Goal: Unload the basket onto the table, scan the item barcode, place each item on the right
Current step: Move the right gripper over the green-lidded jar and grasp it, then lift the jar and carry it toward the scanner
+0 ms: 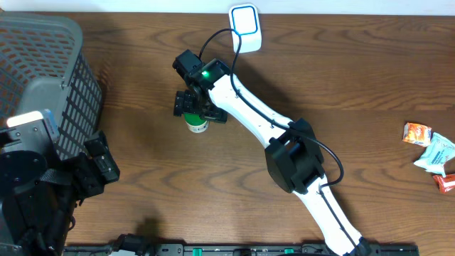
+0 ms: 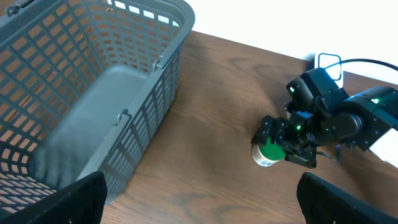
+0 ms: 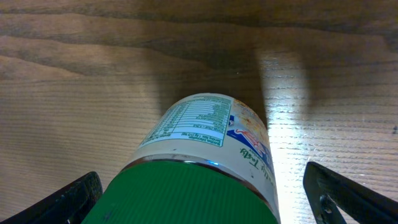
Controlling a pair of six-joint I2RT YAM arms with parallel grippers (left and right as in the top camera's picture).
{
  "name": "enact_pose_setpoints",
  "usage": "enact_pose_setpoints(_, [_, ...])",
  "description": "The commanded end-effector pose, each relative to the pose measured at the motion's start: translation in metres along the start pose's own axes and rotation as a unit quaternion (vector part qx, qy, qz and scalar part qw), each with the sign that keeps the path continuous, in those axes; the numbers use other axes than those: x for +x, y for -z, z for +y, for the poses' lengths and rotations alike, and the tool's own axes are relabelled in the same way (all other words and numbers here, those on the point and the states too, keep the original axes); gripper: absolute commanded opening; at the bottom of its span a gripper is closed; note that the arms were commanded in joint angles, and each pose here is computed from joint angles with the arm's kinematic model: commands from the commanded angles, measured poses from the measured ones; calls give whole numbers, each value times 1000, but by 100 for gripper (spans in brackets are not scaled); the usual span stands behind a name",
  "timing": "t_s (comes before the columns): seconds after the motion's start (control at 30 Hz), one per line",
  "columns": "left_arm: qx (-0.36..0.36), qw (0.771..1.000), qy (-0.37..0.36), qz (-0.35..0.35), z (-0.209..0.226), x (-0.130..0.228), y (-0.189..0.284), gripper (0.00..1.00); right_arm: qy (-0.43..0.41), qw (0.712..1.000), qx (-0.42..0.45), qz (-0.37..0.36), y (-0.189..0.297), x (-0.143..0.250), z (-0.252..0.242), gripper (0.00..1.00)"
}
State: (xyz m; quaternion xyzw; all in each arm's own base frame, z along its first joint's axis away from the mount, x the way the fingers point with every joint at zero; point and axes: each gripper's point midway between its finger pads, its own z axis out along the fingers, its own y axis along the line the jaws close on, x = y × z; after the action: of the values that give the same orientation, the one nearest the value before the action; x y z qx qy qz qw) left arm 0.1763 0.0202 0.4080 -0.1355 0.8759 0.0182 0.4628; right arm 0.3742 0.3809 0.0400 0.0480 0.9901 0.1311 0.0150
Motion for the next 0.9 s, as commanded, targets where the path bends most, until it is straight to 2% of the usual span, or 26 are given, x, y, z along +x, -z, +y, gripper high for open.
enact_pose_setpoints(0.0, [-12,1000,4,4,3,1,-3,98,14,1000,16,-6,-7,0,-4,99])
enact_pose_setpoints(0.27, [-12,1000,4,4,3,1,-3,98,22,999,24,3,-29,0,-9,99])
enact_pose_setpoints(0.37, [-12,1000,4,4,3,1,-3,98,21,999,29,7,-36,1,-12,96])
enact_pose_setpoints(0.53, [-12,1000,4,4,3,1,-3,98,25,999,30,6,-35,-1,-13,78])
enact_pose_setpoints(0.63, [-12,1000,4,4,3,1,-3,98,19,999,37,9,-30,-3,-18,74])
enact_pose_setpoints(0.77, [-12,1000,4,3,3,1,-3,98,1,998,53,14,-20,-11,-35,59])
enact_pose_setpoints(0.87, [-12,1000,4,3,3,1,-3,98,-17,998,65,22,-12,-16,-51,52])
